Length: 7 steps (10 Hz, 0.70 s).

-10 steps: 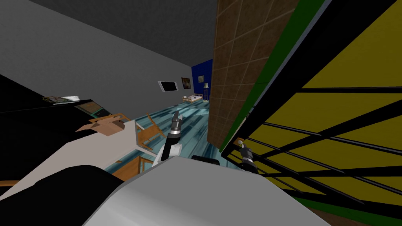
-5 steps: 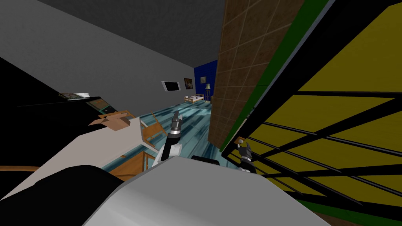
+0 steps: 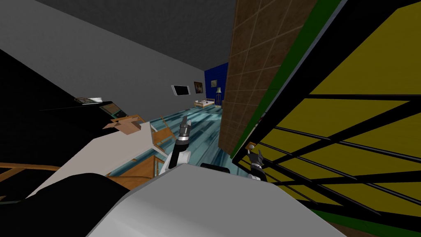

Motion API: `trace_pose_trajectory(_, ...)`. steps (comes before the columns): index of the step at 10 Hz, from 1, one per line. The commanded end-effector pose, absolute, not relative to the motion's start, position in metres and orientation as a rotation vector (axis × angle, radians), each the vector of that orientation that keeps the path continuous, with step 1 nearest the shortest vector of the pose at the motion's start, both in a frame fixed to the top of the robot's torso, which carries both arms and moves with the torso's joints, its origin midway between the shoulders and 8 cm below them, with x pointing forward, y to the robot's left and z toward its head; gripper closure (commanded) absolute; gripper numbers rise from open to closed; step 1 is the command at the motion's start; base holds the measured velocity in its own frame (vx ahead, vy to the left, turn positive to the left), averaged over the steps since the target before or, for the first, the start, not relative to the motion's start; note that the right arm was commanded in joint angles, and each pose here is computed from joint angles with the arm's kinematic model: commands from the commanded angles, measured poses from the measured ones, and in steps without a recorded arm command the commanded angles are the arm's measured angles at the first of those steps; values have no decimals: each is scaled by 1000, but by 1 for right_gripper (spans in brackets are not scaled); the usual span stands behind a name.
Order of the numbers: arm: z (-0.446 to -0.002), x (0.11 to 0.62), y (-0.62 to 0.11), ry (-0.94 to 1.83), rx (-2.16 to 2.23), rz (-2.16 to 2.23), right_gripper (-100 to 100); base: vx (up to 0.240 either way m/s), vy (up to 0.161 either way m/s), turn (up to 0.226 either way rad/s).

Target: Pull the door open

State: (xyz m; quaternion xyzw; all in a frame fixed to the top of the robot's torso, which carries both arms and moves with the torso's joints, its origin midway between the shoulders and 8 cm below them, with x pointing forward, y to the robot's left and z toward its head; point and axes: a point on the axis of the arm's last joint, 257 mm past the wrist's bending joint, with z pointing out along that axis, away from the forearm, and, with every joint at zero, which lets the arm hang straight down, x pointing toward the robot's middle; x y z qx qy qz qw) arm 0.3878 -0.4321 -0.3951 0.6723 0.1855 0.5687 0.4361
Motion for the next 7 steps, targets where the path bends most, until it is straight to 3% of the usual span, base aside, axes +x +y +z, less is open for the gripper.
trace_pose_trajectory(1,-395,388,-431,416,1695,1449,-100,-53,1,21)
trace_pose_trajectory(7,-395,391,-423,185,1788,1598,-100,-53,-7,40)
